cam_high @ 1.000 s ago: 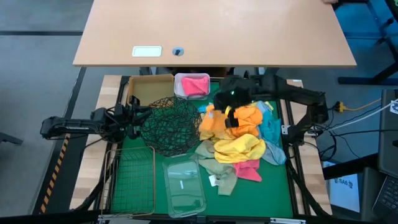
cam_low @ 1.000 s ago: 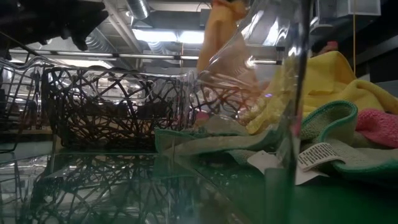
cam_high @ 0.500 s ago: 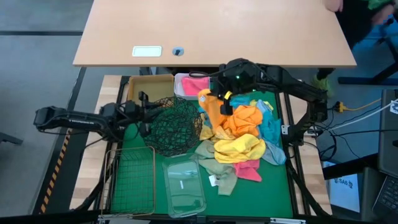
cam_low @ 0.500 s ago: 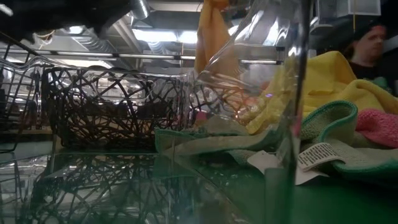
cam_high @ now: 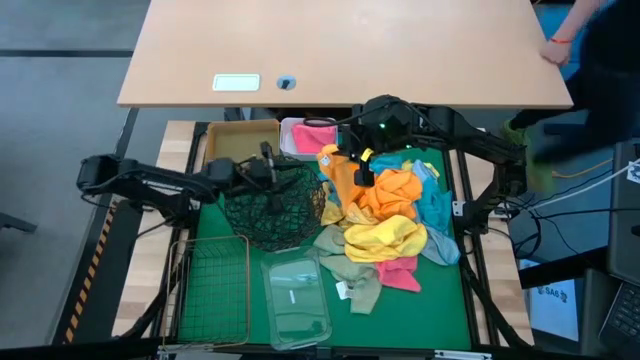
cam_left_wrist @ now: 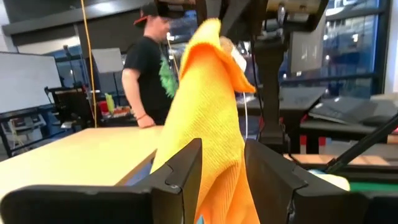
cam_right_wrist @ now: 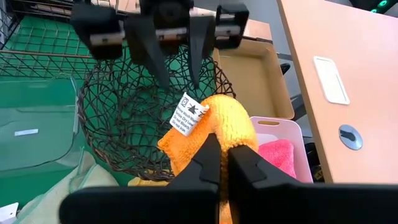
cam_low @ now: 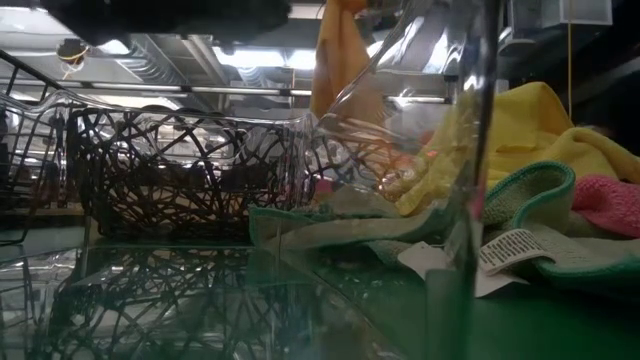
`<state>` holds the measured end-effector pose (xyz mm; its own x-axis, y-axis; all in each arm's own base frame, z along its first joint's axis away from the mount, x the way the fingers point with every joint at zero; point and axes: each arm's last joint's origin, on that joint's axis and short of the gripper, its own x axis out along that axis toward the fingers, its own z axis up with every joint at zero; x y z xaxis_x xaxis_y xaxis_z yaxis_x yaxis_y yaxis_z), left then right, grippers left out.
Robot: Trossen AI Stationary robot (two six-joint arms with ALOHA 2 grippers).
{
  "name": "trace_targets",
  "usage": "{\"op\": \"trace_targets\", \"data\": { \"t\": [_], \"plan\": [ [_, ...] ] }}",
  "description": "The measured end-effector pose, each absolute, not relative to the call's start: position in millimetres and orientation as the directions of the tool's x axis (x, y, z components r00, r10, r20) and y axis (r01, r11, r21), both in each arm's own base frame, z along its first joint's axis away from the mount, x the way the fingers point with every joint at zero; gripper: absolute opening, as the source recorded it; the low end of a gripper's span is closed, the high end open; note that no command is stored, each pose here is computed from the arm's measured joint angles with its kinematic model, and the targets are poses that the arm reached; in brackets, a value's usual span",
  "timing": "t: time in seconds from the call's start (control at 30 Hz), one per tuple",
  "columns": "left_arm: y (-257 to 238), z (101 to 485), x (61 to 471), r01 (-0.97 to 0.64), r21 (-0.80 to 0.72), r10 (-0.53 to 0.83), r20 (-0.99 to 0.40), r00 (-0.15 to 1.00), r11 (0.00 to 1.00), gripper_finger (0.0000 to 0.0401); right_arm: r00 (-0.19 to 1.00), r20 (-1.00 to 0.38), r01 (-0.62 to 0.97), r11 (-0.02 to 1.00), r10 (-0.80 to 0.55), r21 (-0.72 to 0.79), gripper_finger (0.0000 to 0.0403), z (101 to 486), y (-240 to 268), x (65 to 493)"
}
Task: Sort microfiber towel by color & place in baskets
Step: Put the orange microfiber towel into the orange bin
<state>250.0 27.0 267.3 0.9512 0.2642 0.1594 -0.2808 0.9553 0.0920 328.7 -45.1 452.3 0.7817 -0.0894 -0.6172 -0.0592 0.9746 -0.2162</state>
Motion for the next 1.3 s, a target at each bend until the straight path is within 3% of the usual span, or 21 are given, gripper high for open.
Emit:
{"op": "trace_targets", "data": {
  "t": [0.17, 0.57, 0.77, 1.03, 1.3],
  "plan": [
    [29.1, 263.8, 274.2, -0.279, 0.117, 0.265, 0.122, 0.957, 0.953, 0.0133, 0.778, -0.622, -0.061, 0.975, -0.089, -0.215, 0.0006, 451.8, -45.0, 328.4],
    [33.0, 252.4, 318.3, -0.271, 0.13, 0.266, 0.061, 0.962, 0.954, 0.0239, 0.784, -0.62, -0.106, 0.978, -0.027, -0.178, 0.0007, 451.9, -43.3, 328.6],
    [35.2, 247.4, 341.1, -0.271, 0.134, 0.268, 0.045, 0.963, 0.953, 0.025, 0.787, -0.617, -0.113, 0.981, -0.008, -0.157, 0.0007, 452.1, -42.7, 328.8],
    [38.9, 247.9, 354.5, -0.355, 0.129, 0.352, 0.047, 0.935, 0.926, 0.0215, 0.787, -0.617, -0.115, 0.984, 0.006, -0.137, 0.0007, 451.9, -42.3, 328.9],
    [40.5, 251.5, 353.0, -0.366, 0.125, 0.361, 0.06, 0.931, 0.922, 0.0093, 0.786, -0.618, -0.115, 0.984, 0.009, -0.133, 0.0008, 451.8, -42.2, 328.8]
  ]
}}
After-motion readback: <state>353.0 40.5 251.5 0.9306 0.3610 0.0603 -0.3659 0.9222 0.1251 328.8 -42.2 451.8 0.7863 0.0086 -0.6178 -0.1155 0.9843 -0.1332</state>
